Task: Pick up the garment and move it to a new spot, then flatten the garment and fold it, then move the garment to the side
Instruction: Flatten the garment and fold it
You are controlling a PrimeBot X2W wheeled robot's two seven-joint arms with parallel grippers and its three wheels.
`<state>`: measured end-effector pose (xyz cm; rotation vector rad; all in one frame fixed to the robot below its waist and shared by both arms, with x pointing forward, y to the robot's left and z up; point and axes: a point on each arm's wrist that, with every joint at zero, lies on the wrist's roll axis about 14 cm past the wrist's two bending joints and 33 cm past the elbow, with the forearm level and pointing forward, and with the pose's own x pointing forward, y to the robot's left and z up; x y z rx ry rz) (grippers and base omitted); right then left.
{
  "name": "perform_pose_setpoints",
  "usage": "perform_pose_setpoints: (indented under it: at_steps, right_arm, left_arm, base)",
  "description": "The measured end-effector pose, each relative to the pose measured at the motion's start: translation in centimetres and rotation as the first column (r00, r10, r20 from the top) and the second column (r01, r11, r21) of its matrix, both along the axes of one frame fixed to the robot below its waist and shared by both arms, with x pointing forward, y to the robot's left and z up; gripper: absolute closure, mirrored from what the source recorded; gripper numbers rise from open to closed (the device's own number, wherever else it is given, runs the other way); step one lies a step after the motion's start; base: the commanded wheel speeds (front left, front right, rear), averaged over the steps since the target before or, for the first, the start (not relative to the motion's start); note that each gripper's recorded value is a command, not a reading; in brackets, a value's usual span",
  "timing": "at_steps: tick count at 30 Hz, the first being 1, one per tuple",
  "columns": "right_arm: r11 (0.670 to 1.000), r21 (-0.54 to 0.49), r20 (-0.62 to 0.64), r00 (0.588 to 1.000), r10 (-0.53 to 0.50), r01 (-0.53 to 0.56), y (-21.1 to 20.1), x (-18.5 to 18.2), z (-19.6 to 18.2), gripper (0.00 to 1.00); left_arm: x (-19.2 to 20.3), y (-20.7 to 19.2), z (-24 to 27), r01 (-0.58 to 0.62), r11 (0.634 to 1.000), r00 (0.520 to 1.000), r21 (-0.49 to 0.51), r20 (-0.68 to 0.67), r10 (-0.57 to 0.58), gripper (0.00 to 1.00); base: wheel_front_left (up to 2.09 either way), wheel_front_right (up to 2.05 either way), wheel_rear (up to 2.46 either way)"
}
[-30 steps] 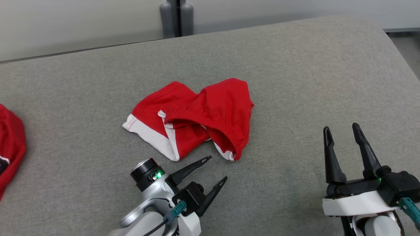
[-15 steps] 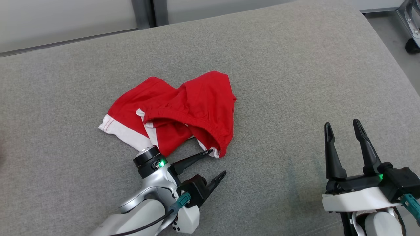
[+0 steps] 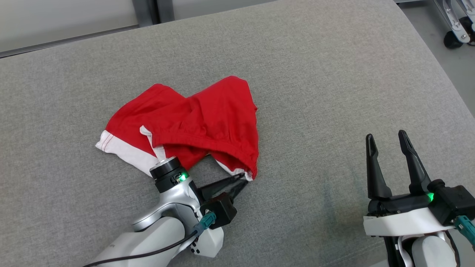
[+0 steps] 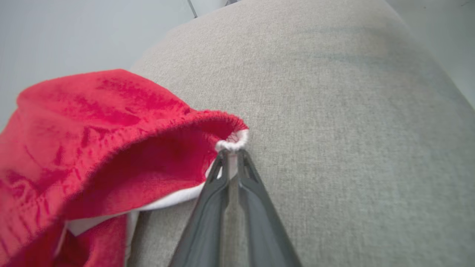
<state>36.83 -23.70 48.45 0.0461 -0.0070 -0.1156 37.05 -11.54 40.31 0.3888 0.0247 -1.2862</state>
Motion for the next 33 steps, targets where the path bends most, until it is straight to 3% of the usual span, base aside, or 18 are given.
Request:
perform_pose_setpoints:
  at_steps: [18,19,20,21,22,33]
  right_arm:
    - [1.0,0.021,0.021,1.0,-0.022,0.021,-0.6,-0.4,0.7,0.0]
    - [0.999,0.024,0.024,0.999,-0.024,0.023,-0.6,-0.5,0.7,0.0]
    - [0.999,0.027,0.026,0.999,-0.026,0.025,-0.7,-0.6,0.8,0.0]
    - [0.999,0.027,0.027,0.999,-0.027,0.027,-0.7,-0.6,0.8,0.0]
    - [0.999,0.028,0.029,0.999,-0.029,0.028,-0.8,-0.7,0.9,0.0]
    - [0.998,0.036,0.036,0.998,-0.044,0.043,-1.1,-1.3,1.1,0.0]
  left_arm:
    - [0.0,-1.0,1.2,0.04,0.999,0.997,-0.004,0.068,-0.039,1.0]
    - [0.0,-0.8,1.0,0.042,0.999,0.995,0.017,0.087,-0.043,0.87]
    - [0.0,-0.6,0.7,0.046,0.998,0.994,0.035,0.097,-0.049,0.56]
    - [-0.1,-0.5,0.5,0.049,0.998,0.993,0.046,0.107,-0.054,0.17]
    - [0.0,-0.4,0.5,0.053,0.997,0.991,0.055,0.122,-0.06,0.0]
    - [-0.7,-0.7,0.7,0.114,0.989,0.972,0.097,0.193,-0.131,0.0]
  base:
    - [0.0,0.0,0.0]
    - [0.0,0.0,0.0]
    - [0.0,0.0,0.0]
    - [0.0,0.0,0.0]
    - [0.0,0.0,0.0]
    - [0.0,0.0,0.0]
